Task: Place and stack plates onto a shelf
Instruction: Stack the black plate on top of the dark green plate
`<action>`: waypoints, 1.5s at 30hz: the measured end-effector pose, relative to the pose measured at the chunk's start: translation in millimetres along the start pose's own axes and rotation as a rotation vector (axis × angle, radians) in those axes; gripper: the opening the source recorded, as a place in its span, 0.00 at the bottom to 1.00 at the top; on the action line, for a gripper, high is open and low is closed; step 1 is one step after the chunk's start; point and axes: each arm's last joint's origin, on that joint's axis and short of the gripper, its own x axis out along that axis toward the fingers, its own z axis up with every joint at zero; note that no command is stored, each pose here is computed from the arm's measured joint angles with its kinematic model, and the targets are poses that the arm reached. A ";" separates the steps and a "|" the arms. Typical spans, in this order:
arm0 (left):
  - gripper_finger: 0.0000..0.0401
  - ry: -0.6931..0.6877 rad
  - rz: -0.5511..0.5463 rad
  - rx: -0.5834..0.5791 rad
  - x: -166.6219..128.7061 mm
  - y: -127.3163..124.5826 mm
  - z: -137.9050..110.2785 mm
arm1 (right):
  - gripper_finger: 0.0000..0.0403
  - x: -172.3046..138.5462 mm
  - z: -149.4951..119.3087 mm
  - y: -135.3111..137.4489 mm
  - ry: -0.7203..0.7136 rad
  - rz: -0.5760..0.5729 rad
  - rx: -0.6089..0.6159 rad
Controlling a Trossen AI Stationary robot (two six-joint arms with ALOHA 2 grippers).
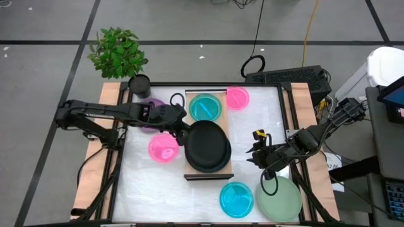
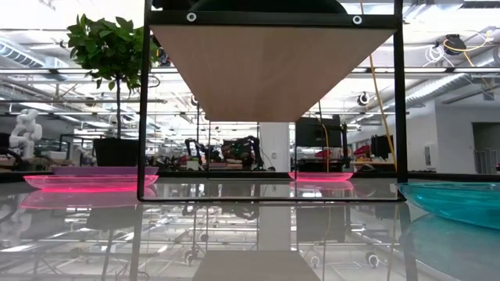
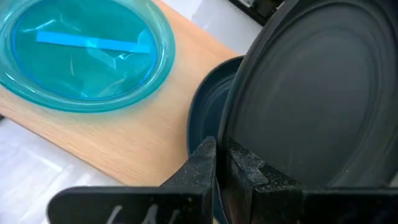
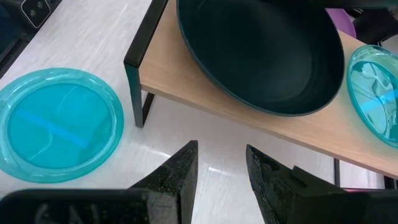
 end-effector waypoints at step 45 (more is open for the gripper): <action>0.22 -0.079 0.017 0.149 12.7 -6.4 3.5 | 0.29 0.0 0.1 -0.1 -0.001 -0.001 -0.002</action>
